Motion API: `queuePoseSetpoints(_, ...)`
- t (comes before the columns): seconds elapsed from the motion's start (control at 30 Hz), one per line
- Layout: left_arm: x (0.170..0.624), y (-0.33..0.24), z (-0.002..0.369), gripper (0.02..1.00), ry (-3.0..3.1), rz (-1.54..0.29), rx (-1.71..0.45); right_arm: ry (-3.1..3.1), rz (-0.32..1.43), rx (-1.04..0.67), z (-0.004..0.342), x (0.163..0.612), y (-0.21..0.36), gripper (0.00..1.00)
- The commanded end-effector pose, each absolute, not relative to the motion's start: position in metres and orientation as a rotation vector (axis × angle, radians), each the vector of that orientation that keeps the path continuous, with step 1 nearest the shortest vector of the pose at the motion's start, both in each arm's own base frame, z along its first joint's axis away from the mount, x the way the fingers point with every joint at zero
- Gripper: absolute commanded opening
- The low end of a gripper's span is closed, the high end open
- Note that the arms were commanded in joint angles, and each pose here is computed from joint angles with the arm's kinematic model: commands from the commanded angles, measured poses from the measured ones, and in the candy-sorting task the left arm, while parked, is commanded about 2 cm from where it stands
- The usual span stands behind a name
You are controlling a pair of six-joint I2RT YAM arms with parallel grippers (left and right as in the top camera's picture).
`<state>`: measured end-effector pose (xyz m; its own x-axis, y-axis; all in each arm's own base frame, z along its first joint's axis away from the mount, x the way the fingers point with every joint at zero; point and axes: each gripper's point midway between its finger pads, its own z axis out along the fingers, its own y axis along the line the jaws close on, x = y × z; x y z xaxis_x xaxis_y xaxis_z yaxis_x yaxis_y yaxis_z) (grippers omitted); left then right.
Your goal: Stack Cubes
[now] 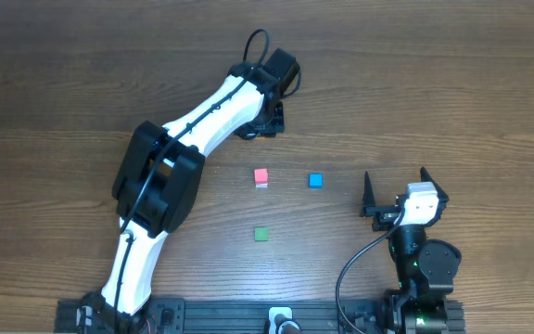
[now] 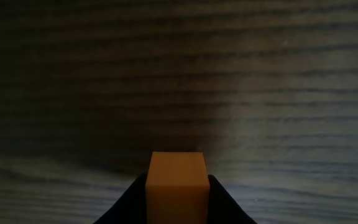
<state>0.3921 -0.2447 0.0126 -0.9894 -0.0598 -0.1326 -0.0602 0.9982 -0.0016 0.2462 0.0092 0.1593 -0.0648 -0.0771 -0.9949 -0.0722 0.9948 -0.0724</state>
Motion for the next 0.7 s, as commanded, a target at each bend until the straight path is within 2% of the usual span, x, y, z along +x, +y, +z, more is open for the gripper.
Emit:
queuePoseSetpoints(0.03,0.387,-0.257,0.065,0.075,2.946,-0.086,-0.082,1.636,-0.012,-0.109,0.158,0.246,0.007,0.993)
queuePoseSetpoints(0.23,0.353,-0.262,0.125,0.040,2.922,-0.152,-0.097,1.636,-0.012,-0.109,0.158,0.246,0.007,0.993)
queuePoseSetpoints(0.33,0.333,-0.264,0.139,0.040,2.919,-0.167,-0.102,1.636,-0.012,-0.109,0.158,0.246,0.007,0.991)
queuePoseSetpoints(0.5,0.303,-0.264,0.134,0.040,2.924,-0.153,-0.129,1.636,-0.012,-0.109,0.158,0.246,0.007,0.991)
queuePoseSetpoints(0.7,0.281,-0.252,0.105,0.040,2.955,-0.114,-0.167,1.636,-0.012,-0.109,0.158,0.246,0.007,0.991)
